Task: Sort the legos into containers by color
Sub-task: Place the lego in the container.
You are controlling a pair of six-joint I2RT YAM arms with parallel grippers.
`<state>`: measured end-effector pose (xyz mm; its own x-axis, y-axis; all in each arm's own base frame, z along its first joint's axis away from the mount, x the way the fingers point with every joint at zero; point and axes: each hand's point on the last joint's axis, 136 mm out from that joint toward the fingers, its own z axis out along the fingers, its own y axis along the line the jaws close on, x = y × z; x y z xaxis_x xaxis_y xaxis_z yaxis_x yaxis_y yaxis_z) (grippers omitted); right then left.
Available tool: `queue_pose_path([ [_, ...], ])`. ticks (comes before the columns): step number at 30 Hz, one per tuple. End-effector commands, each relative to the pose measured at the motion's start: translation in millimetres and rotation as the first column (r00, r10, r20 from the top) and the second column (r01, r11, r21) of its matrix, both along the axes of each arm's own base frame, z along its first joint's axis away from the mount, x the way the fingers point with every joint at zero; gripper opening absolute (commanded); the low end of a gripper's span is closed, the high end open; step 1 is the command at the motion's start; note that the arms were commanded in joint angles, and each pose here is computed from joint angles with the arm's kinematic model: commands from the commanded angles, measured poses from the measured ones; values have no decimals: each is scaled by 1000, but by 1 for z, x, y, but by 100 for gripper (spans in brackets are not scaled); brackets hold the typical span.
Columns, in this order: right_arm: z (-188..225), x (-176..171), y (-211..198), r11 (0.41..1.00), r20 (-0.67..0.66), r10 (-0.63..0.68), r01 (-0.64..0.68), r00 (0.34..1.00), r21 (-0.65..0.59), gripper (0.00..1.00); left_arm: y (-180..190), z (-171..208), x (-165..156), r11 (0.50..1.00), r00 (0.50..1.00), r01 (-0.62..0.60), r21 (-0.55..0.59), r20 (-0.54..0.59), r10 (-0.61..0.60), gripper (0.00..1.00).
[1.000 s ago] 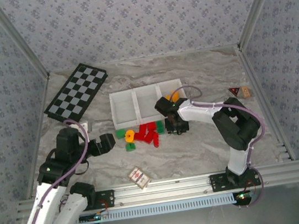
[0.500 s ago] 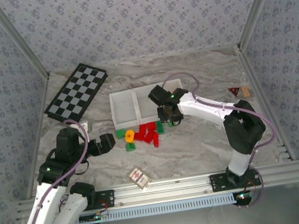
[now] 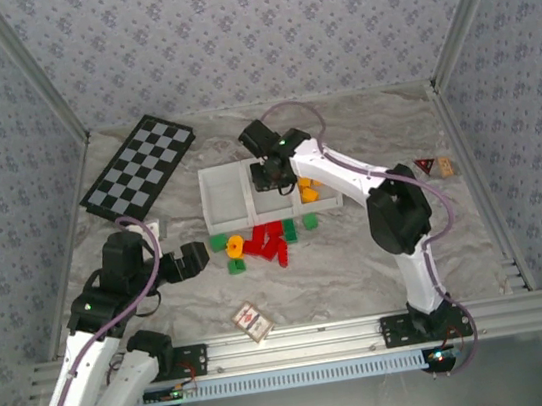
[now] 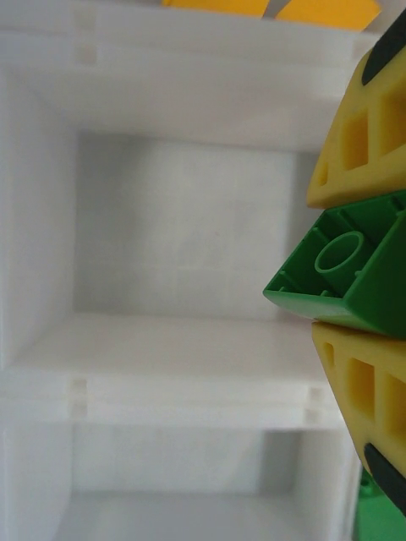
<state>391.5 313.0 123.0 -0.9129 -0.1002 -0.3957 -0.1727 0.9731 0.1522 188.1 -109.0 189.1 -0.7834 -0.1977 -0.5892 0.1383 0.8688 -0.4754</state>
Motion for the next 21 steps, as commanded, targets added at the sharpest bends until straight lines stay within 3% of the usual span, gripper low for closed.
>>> queue_pose_path([
  [1,-12,3,1,1000,-58,18,-18,998,7,33,-4,6,0,1000,999,19,-16,29,-19,100],
  [5,-22,7,3,1000,-77,15,-14,997,9,34,-4,7,0,1000,999,21,-18,33,-20,100],
  [12,-26,7,5,1000,-80,11,-10,997,13,45,-4,7,1,1000,999,19,-18,34,-19,100],
  [21,-3,4,3,1000,-36,14,-13,999,16,49,-3,7,1,1000,999,19,-18,34,-18,100],
])
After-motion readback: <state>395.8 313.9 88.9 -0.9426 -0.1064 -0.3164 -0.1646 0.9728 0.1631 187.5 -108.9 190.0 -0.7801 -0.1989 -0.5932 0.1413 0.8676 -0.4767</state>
